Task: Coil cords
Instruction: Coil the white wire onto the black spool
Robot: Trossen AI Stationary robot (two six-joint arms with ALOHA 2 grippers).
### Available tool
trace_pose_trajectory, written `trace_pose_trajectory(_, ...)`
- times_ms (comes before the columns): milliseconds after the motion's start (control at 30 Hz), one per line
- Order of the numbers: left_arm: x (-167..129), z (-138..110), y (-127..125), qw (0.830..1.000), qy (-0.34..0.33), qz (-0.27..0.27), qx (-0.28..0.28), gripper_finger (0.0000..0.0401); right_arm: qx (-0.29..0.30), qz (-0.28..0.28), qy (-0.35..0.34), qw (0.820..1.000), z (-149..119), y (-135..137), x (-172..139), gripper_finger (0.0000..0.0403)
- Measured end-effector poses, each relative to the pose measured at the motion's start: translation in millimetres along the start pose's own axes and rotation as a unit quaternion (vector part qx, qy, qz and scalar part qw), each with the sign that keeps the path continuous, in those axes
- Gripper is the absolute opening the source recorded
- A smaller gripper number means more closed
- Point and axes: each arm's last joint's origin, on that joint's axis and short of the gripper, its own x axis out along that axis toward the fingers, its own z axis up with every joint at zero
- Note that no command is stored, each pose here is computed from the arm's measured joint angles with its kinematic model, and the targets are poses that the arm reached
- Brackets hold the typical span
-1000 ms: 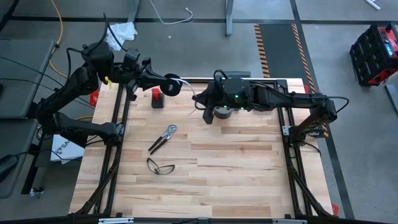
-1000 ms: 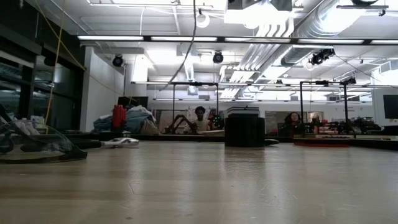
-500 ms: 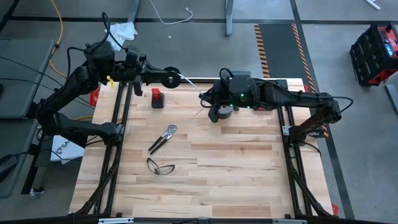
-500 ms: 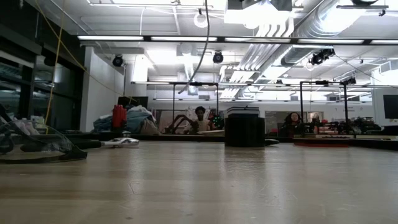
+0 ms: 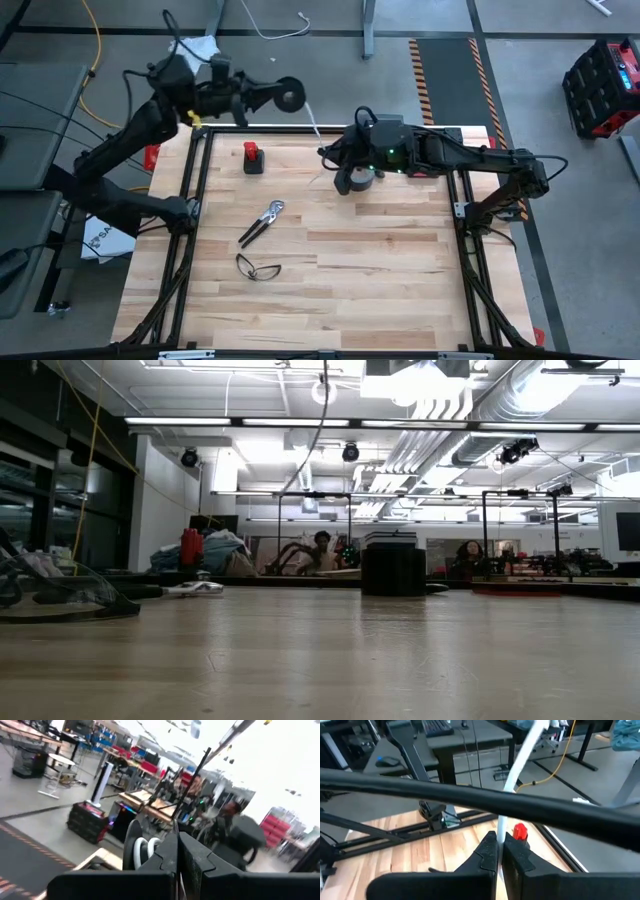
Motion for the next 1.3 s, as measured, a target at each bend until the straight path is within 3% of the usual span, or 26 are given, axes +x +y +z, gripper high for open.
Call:
trace_pose_trajectory(267, 48, -8, 15, 0.99, -0.024, -0.08, -0.114, 0.0, 0.012, 0.006, -0.035, 0.999, 7, 1, 0, 0.0)
trace_pose_trajectory(500, 76, -11, 12, 0.963, -0.078, -0.17, -0.194, 0.0, 0.013, 0.006, -0.056, 0.998, 11, 1, 0, 0.0)
trace_pose_trajectory(633, 86, -22, 5, 0.946, -0.054, -0.19, -0.257, 0.0, 0.013, 0.011, -0.079, 0.997, 15, 2, -1, 0.0)
trace_pose_trajectory(1000, 91, -41, -33, 0.912, -0.012, -0.224, -0.343, 0.0, -0.003, 0.038, -0.153, 0.988, 30, 5, -5, 0.0)
trace_pose_trajectory(1300, 79, -38, -49, 0.884, 0.028, -0.262, -0.387, 0.0, -0.007, 0.044, -0.196, 0.98, 37, 9, -8, 0.0)
